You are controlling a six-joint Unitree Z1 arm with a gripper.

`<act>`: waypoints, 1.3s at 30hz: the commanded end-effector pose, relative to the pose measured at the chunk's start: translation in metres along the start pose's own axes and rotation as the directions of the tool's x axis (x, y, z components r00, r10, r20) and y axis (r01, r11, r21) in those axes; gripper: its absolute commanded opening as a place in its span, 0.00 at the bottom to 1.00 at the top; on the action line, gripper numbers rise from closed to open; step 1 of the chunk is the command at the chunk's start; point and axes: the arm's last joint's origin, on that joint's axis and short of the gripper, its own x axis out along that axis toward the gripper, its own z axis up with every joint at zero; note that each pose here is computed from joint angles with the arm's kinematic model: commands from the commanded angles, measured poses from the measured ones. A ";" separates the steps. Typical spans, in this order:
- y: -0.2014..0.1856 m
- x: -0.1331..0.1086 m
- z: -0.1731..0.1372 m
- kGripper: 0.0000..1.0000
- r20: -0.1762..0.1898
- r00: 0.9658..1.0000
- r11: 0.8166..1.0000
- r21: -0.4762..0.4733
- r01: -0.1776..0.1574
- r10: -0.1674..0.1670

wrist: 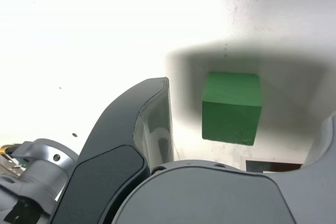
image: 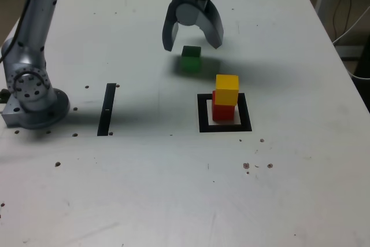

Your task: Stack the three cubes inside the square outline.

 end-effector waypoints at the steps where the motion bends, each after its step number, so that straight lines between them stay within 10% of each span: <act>1: -0.001 0.008 0.006 1.00 -0.006 1.000 1.000 0.004 0.009 -0.009; 17: -0.003 0.025 0.016 0.95 -0.022 0.999 0.999 -0.007 0.036 -0.036; 30: -0.005 0.020 0.020 0.32 -0.030 1.000 0.999 -0.032 -0.008 0.007; 39: -0.006 0.021 0.021 0.30 -0.030 1.000 1.000 -0.030 -0.005 0.004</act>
